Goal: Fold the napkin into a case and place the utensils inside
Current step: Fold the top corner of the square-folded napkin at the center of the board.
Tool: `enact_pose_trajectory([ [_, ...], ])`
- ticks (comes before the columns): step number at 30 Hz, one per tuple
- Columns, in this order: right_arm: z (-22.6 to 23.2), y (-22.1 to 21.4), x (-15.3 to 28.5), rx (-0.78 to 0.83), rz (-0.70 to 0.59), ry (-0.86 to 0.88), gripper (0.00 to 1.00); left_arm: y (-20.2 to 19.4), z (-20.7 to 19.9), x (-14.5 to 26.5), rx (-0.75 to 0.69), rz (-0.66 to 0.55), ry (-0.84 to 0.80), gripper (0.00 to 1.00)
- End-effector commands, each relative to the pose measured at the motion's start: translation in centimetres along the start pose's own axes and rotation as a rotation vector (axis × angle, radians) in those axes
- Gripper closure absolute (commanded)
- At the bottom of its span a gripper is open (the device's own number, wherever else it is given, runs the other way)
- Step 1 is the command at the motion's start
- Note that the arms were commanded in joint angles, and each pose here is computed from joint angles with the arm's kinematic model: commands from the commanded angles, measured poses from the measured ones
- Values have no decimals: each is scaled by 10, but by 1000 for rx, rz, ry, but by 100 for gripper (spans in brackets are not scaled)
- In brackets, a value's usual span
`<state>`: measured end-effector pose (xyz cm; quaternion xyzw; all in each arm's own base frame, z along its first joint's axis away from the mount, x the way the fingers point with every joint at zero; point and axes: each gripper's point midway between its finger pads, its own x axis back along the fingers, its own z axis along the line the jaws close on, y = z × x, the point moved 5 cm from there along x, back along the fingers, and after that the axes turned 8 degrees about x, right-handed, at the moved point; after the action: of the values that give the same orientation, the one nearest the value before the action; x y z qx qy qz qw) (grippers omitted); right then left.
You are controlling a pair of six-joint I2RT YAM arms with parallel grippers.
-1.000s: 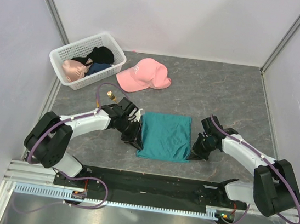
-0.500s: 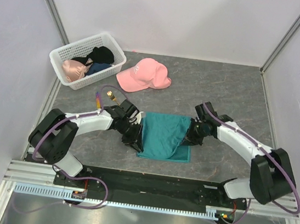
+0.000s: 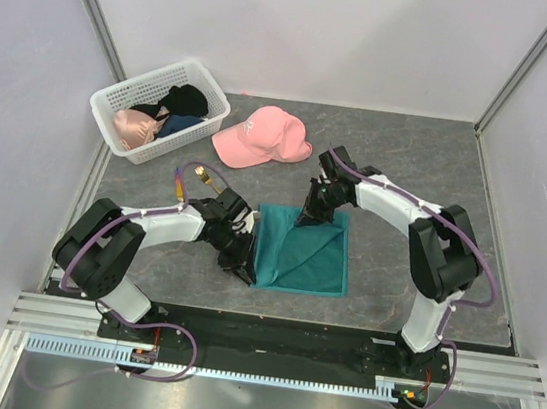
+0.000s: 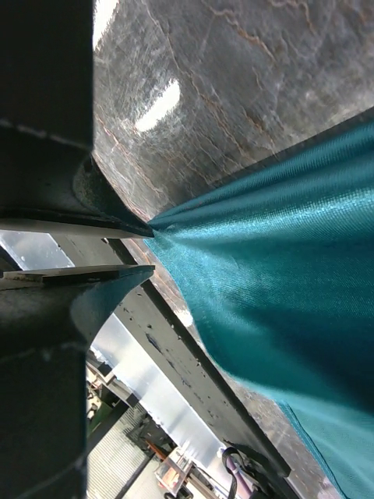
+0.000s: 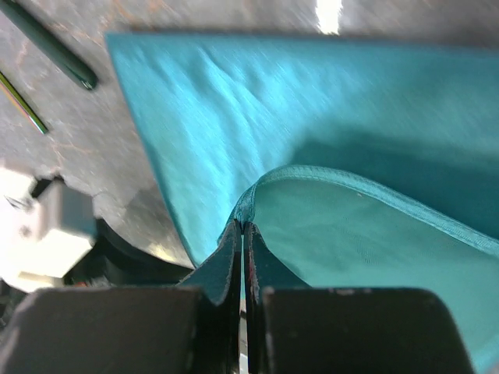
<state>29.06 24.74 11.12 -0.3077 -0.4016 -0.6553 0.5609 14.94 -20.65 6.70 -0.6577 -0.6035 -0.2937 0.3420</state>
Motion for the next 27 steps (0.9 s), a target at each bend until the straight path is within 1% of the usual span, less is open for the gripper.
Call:
enact_pose_trajectory([
  [1, 25, 20, -16, 50, 8, 71, 100, 4, 0, -4, 11, -19, 1, 74],
  [2, 33, 28, -15, 59, -8, 87, 100, 5, -1, -5, 13, -25, 2, 74],
  [5, 38, 39, -31, 63, 0, 90, 100, 4, 1, -6, 18, -28, 3, 74],
  [7, 45, 47, -32, 66, -7, 112, 100, 4, 2, -7, 21, -31, 2, 74],
  [11, 51, 49, -48, 64, 22, 124, 100, 4, 4, -8, 26, -37, 9, 74],
  [27, 53, 57, -61, 60, 26, 133, 100, 2, 9, -9, 30, -45, 25, 75],
])
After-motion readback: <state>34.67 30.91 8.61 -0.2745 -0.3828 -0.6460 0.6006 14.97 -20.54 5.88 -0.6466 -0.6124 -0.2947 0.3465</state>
